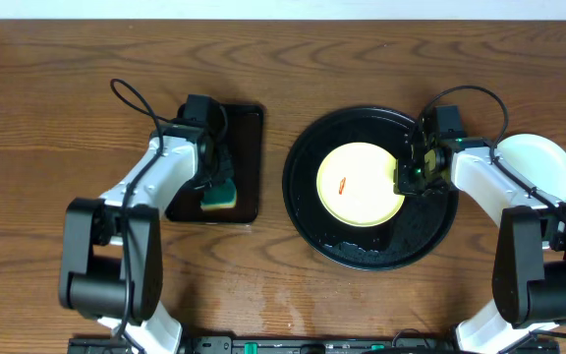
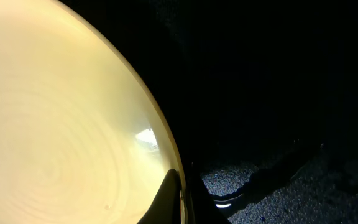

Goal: Clean dirty plates on tray and stack at the side
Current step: 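Pick up the sponge with the left gripper and bring it to the yellow plate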

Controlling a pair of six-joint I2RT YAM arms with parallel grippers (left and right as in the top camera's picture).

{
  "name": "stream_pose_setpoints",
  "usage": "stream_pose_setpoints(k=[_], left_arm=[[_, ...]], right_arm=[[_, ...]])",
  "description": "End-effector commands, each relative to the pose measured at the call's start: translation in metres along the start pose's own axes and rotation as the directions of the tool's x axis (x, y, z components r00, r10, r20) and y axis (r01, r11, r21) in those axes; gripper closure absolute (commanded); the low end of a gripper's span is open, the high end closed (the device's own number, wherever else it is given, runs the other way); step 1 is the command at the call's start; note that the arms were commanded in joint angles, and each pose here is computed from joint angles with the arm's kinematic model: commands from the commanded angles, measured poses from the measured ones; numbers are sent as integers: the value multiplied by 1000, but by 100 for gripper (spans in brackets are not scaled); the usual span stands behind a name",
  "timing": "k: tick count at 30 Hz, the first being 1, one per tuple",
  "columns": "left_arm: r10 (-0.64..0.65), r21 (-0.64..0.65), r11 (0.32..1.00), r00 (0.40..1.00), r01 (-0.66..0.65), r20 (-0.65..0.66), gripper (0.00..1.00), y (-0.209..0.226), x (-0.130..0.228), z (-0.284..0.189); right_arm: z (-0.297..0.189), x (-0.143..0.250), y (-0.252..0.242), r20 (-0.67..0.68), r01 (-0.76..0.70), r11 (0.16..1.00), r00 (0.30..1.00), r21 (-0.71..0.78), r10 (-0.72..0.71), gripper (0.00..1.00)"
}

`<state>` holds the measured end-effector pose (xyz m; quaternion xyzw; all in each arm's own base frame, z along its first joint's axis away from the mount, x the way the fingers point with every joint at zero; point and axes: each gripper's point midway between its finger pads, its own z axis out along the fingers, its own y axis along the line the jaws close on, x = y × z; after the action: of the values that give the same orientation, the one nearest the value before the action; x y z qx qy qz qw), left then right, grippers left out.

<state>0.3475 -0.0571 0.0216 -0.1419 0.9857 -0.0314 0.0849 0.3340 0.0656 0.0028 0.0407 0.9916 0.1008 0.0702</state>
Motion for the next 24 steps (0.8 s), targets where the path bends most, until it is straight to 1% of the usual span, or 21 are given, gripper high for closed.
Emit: stream_pose_setpoints(k=[1,2,3,6,10,12,14,16,17,19,20,24], left_arm=[[1,19,1000,999,-2,51,57,-2,-5,-27],[1,20,1000,999,-2,53,50,-1,-4,-32],[1,19,1000,999,-2,51,48,-1,-2,-36],[1,13,1000,1000,-1,11,46,2,8,-37],[3,8,1000,998,-3,-60,43,5,28,-23],[6,0,1000,997,-6,-79,44,8,35,-11],[9,-5,1000,996,-9,-89,53,10,42,1],[9,-6,1000,996,-10,-93,59,13,47,12],[9,-6,1000,996,-10,-93,64,14,50,18],[12,-19,1000,996,-14,-88,88,18,53,28],[17,-31,999,996,-20,-82,92,20,52,29],[32,-45,998,997,-35,-64,93,22,46,27]], right_arm=[[10,13,-2,-52,-3,1000,999,14,4,99],[10,13,-2,-52,-3,1000,999,14,4,99],[10,13,-2,-52,-3,1000,999,14,4,99],[10,13,-2,-52,-3,1000,999,14,4,99],[10,13,-2,-52,-4,1000,999,14,4,99],[10,13,-2,-52,-4,1000,999,14,4,99],[10,13,-2,-52,-4,1000,999,14,4,99],[10,13,-2,-52,-4,1000,999,15,5,99],[10,13,-2,-53,-4,1000,999,15,5,99],[10,14,-2,-54,-4,1000,999,15,5,99],[10,14,-2,-55,-4,1000,998,15,5,99],[10,14,0,-58,-5,1000,998,1,5,99]])
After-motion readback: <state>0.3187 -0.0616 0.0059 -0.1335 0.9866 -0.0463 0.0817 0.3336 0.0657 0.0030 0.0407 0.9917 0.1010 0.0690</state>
